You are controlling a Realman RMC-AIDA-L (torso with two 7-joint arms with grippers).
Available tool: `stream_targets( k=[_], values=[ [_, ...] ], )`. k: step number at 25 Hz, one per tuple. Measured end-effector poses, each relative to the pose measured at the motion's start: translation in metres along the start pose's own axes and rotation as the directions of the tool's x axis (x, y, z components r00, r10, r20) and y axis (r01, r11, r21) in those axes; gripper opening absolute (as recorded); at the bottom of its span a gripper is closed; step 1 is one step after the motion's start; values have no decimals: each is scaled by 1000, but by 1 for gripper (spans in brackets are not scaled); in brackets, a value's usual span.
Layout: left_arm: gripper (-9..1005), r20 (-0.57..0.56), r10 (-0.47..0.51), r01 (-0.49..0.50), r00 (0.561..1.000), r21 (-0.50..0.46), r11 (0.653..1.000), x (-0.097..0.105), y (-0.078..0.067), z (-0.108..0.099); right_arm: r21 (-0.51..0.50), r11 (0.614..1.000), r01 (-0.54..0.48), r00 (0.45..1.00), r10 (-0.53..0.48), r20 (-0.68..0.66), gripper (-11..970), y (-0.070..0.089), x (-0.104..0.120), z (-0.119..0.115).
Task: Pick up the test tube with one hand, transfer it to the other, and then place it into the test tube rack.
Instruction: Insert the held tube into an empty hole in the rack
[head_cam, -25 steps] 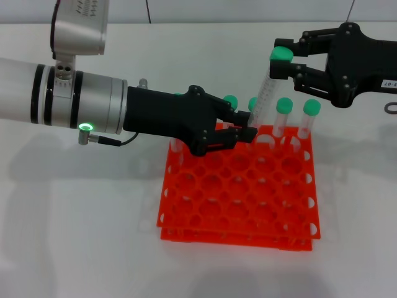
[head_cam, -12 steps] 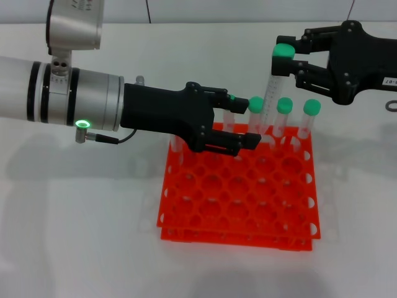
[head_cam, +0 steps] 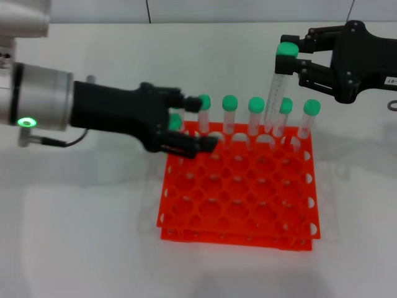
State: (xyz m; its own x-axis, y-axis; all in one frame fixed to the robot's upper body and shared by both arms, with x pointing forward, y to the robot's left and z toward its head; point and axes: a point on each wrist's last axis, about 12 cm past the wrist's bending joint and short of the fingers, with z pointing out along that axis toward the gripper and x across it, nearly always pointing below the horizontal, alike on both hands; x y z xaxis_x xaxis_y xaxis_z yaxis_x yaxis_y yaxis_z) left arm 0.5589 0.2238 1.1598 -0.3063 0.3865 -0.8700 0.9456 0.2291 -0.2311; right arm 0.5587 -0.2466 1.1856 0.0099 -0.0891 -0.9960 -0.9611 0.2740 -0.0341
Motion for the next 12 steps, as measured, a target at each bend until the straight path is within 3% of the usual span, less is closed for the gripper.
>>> stream_targets(
  k=[5, 12],
  values=[
    [882, -68, -99, 96, 993, -51, 994, 3, -1, -26, 5, 1000, -4, 1000, 4, -1, 273, 1, 2, 1],
    [879, -27, -258, 252, 966, -141, 957, 28, -1, -60, -3, 1000, -20, 1000, 20, 8, 266, 3, 6, 4]
  ],
)
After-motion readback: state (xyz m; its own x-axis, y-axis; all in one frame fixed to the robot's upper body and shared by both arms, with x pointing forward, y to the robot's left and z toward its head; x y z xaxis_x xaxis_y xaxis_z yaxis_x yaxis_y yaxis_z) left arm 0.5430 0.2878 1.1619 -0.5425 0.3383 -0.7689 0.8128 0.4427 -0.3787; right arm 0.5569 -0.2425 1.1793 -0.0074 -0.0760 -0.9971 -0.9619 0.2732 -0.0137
